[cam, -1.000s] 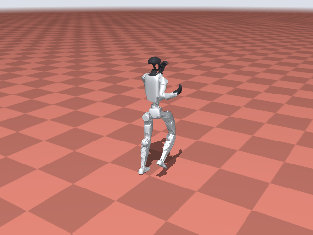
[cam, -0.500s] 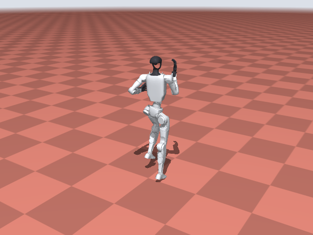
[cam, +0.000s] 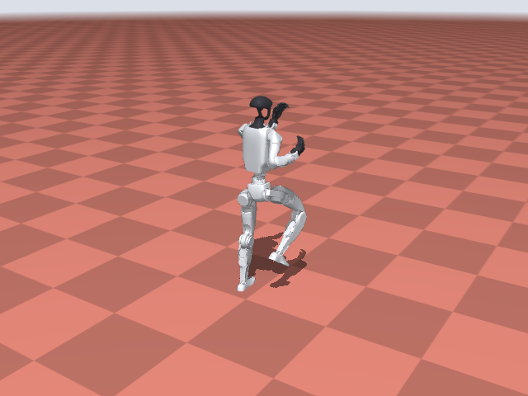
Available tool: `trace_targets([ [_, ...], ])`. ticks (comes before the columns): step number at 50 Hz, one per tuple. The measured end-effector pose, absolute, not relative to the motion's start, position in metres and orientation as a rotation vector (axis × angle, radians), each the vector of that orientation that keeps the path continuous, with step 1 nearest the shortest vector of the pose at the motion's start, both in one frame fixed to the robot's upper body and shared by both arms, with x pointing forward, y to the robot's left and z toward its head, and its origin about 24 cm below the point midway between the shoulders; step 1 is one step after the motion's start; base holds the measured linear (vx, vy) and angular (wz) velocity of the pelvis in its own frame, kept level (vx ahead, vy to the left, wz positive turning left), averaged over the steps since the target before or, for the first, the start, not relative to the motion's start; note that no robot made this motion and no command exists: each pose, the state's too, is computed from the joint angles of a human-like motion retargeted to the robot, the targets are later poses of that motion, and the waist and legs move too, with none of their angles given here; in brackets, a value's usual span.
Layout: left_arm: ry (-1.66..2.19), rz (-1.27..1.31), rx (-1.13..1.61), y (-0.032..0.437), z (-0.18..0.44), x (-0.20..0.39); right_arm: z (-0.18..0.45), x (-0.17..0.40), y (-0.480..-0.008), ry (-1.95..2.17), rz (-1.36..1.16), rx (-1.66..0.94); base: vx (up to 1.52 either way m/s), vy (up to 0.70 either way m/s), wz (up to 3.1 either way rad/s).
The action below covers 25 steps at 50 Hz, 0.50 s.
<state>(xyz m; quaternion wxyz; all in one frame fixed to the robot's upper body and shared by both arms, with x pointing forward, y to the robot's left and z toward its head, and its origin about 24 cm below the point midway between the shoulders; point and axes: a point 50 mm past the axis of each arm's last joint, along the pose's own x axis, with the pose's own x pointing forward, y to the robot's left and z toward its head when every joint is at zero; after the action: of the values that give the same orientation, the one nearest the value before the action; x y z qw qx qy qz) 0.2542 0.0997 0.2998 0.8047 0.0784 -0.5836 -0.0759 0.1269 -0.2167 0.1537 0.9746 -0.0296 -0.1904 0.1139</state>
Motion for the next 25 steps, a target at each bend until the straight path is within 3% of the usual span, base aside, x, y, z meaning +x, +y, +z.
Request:
trace_targets([
  [5,-1.021,-0.295,0.151,0.107,0.238,0.25,0.126,0.142,-0.22,-0.313,0.157,0.026,0.17,-0.14,0.85],
  [9,-0.642,-0.218,0.129,0.152,0.158,0.236,0.114,0.192,-0.201,-0.396,0.049,0.212,-0.1,-0.21,-0.68],
  [11,-0.485,-0.101,0.108,0.183,0.123,0.216,0.146,0.221,-0.187,-0.575,0.05,0.216,-0.27,-0.1,-1.51],
  [14,-0.267,0.104,0.028,0.229,0.079,0.173,0.245,0.243,-0.156,-1.011,0.16,0.219,-0.33,-0.07,-1.52],
  [18,-0.02,0.205,0.028,0.269,0.055,0.118,0.354,0.199,-0.132,-1.543,0.302,0.252,-0.09,-0.07,-0.38],
  [21,0.053,0.12,0.067,0.27,0.052,0.119,0.351,0.166,-0.142,-1.666,0.305,0.376,0.14,0.08,0.99],
  [25,0.134,0.02,0.052,0.256,0.035,0.122,0.309,0.165,-0.152,-1.465,0.304,0.371,0.16,0.15,0.57],
])
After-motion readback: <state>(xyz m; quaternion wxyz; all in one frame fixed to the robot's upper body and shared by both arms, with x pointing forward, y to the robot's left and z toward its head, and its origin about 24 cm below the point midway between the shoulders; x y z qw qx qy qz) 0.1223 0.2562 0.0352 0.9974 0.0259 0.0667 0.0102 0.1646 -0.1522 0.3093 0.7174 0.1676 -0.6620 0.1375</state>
